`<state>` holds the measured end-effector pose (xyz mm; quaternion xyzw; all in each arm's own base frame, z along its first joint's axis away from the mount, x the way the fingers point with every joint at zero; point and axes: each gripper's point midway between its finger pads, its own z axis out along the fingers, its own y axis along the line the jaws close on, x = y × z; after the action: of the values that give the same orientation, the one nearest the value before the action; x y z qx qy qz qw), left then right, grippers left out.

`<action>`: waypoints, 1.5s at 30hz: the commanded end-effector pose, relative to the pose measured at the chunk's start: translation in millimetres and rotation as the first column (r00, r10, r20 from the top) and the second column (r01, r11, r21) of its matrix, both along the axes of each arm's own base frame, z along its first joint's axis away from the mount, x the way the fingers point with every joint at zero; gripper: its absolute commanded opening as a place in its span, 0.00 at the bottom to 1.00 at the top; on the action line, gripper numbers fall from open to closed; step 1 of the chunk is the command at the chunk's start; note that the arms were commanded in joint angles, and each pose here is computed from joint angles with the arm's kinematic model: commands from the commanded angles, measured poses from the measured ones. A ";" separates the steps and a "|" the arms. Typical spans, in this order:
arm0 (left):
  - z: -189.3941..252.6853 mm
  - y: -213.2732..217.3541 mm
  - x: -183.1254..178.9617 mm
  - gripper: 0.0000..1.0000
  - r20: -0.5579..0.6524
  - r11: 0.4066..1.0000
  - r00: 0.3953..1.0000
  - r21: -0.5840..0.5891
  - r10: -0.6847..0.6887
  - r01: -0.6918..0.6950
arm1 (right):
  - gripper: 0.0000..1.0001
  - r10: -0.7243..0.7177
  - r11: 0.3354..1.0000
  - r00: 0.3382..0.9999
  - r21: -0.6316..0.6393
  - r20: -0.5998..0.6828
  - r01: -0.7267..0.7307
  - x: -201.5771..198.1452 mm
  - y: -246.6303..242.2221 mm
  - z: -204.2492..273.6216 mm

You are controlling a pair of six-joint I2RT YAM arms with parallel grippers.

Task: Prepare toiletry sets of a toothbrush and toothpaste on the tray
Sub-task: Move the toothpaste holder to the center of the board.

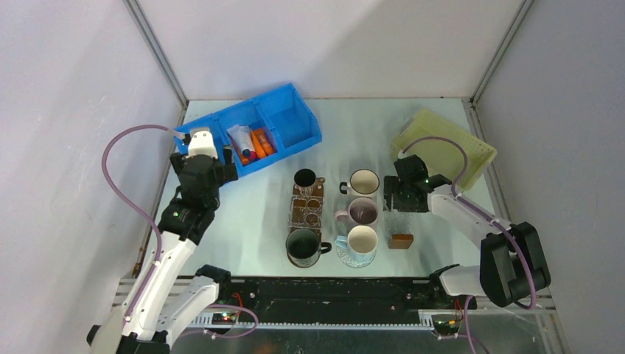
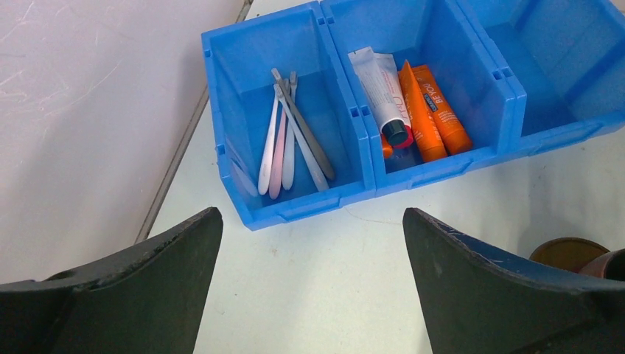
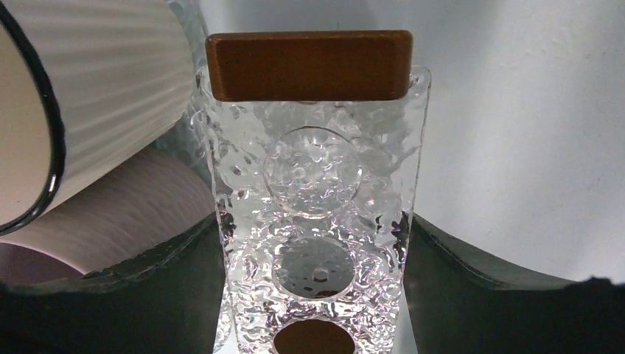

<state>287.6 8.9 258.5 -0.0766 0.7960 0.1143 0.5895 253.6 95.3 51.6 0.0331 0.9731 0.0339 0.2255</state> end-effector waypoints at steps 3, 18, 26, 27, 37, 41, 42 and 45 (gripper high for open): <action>5.9 6.2 0.5 1.00 0.038 0.999 0.999 -0.011 0.036 -0.036 | 0.61 -0.025 0.999 0.999 0.025 0.042 0.024 11.1 8.4 4.3; 9.0 1.4 3.3 1.00 0.036 0.998 0.999 -0.055 0.034 -0.032 | 0.99 -0.057 0.998 0.972 0.053 0.227 0.046 7.7 -5.7 76.7; 14.4 -0.4 5.4 1.00 0.022 0.993 0.998 -0.105 0.053 -0.051 | 0.99 -0.138 0.983 0.904 0.168 0.405 0.075 0.1 -32.9 148.5; 11.9 0.0 6.7 1.00 0.003 0.993 0.998 -0.106 0.060 -0.059 | 0.99 -0.173 0.979 0.883 0.178 0.436 0.104 -2.9 -42.9 158.6; -8.5 5.5 39.9 1.00 -0.129 0.959 0.981 -0.228 0.142 -0.168 | 0.99 -0.217 0.976 0.728 0.132 0.651 0.174 -27.2 -81.9 223.3; -10.5 -4.7 65.7 0.99 -0.146 0.936 0.981 -0.310 0.126 -0.166 | 0.99 -0.258 0.961 0.674 0.110 0.693 0.254 -32.4 -98.4 232.1; -11.1 -11.1 75.9 0.98 -0.153 0.932 0.983 -0.330 0.103 -0.149 | 0.99 -0.261 0.957 0.653 0.104 0.711 0.270 -33.9 -102.3 236.0; -24.3 -24.4 100.3 0.95 -0.206 0.916 0.976 -0.373 0.075 -0.149 | 0.99 -0.268 0.948 0.612 0.092 0.744 0.304 -35.4 -110.2 237.5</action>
<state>354.9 6.5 226.7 -0.2031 0.8522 0.0590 0.4786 220.4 5.9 275.7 0.1442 0.8075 0.0338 0.5710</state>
